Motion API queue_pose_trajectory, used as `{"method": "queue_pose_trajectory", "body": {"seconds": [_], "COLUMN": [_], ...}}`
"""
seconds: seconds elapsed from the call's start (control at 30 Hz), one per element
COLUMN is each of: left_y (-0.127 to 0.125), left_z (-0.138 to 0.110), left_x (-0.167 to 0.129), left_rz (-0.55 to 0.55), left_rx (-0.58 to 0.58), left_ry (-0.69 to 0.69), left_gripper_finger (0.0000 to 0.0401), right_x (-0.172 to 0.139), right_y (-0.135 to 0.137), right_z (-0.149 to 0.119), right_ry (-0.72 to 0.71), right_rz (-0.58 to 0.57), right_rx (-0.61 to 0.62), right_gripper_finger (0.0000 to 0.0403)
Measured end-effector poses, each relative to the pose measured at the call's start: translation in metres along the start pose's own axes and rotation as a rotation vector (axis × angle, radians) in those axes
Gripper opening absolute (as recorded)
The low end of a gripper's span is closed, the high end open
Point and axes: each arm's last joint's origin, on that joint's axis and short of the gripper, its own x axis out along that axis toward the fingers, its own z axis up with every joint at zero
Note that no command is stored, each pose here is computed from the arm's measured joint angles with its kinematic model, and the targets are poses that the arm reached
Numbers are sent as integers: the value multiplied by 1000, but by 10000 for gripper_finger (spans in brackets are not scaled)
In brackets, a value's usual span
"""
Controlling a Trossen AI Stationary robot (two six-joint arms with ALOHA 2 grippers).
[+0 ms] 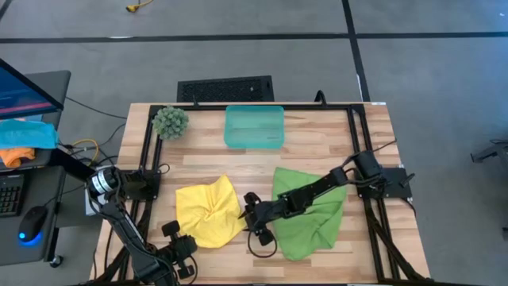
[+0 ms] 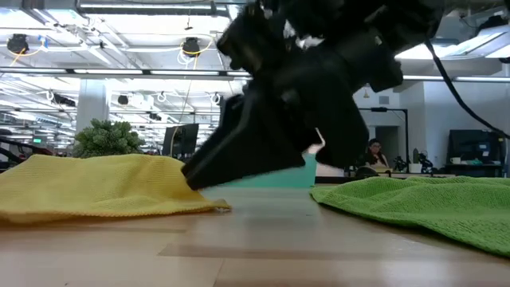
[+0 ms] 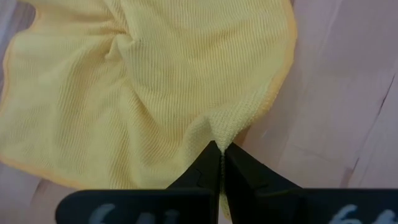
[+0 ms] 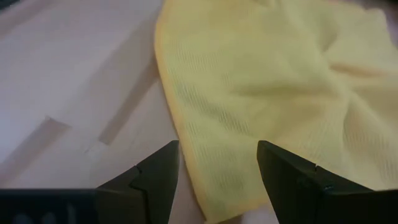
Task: Roll microfiber towels into tight, uniform cylinder then place into a basket
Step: Fold the yellow microfiber cloth
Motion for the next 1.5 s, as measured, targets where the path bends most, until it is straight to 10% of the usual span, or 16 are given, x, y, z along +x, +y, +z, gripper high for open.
{"method": "queue_pose_trajectory", "body": {"seconds": [0.4,0.83,1.5], "left_y": [0,3,-6], "left_z": [0,2,36], "left_x": [0,0,-54], "left_rz": [4,37,18], "left_rx": [10,11,18], "left_ry": [1,-54,-48], "left_gripper_finger": [0,0,0], "right_x": [11,4,-93], "right_y": [-12,-15,17], "right_z": [-17,-17,58], "right_ry": [59,106,56], "right_rz": [19,32,-39], "right_rx": [114,123,159], "right_gripper_finger": [221,14,22]}}
